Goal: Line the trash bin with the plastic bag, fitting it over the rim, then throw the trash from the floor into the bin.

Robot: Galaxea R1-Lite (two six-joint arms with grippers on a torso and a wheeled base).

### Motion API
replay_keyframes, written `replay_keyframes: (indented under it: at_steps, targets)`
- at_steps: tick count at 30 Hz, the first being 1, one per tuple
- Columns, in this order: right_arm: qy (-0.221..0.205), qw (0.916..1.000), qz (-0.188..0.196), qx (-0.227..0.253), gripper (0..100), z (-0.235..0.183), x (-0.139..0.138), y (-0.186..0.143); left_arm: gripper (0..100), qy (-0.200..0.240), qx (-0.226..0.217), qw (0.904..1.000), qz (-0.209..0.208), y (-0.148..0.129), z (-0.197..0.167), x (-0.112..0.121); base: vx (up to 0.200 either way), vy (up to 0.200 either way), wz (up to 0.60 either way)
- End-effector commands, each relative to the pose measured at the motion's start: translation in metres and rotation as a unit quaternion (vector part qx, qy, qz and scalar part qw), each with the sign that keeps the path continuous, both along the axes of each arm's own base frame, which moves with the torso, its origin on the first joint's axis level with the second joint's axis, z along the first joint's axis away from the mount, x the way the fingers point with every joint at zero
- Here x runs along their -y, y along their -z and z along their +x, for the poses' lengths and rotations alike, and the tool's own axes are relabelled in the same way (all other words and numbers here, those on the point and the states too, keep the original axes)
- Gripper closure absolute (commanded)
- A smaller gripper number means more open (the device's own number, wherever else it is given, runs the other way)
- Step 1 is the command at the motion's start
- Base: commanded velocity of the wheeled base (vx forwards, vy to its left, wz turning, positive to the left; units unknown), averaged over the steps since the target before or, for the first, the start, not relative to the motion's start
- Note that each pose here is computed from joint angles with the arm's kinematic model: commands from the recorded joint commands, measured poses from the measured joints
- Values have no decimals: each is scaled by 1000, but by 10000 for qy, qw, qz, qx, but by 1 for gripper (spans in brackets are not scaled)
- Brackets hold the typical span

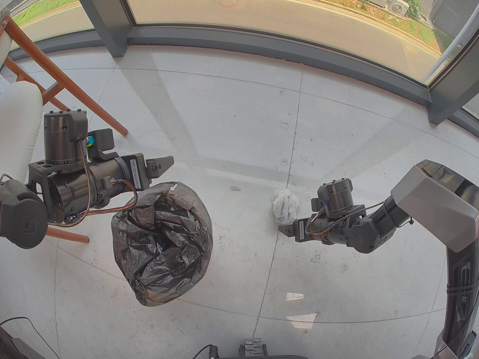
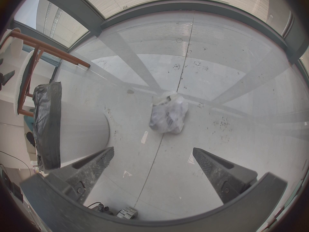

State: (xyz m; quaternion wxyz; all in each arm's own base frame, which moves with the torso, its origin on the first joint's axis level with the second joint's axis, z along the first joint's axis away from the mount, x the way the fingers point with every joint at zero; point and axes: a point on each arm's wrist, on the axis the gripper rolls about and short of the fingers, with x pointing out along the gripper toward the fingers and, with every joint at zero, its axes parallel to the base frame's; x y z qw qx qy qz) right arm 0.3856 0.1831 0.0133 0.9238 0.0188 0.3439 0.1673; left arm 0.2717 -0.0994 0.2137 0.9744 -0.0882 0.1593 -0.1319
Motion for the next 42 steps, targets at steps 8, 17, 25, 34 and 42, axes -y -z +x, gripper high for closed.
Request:
replay_keyframes:
  at_steps: [8,17,25,34,42]
  targets:
    - [-23,9997,-212,-91,0,-3,-6,17,0,-66,-17,10000,41,1,0,0,175,0,0]
    - [60,9980,-595,-199,0,-7,-20,45,0,-369,-23,9992,134,4,1,-1,0,0,0]
    - [125,9958,-893,-175,0,1,-30,72,0,-395,-76,9990,171,7,-2,-3,0,0,0]
    - [180,9958,-898,36,0,21,-36,80,0,-397,-113,9990,179,9,-3,-4,0,0,0]
    - [143,9951,-977,-54,100,24,-39,80,0,-404,-112,9990,181,9,-4,-4,0,0,0]
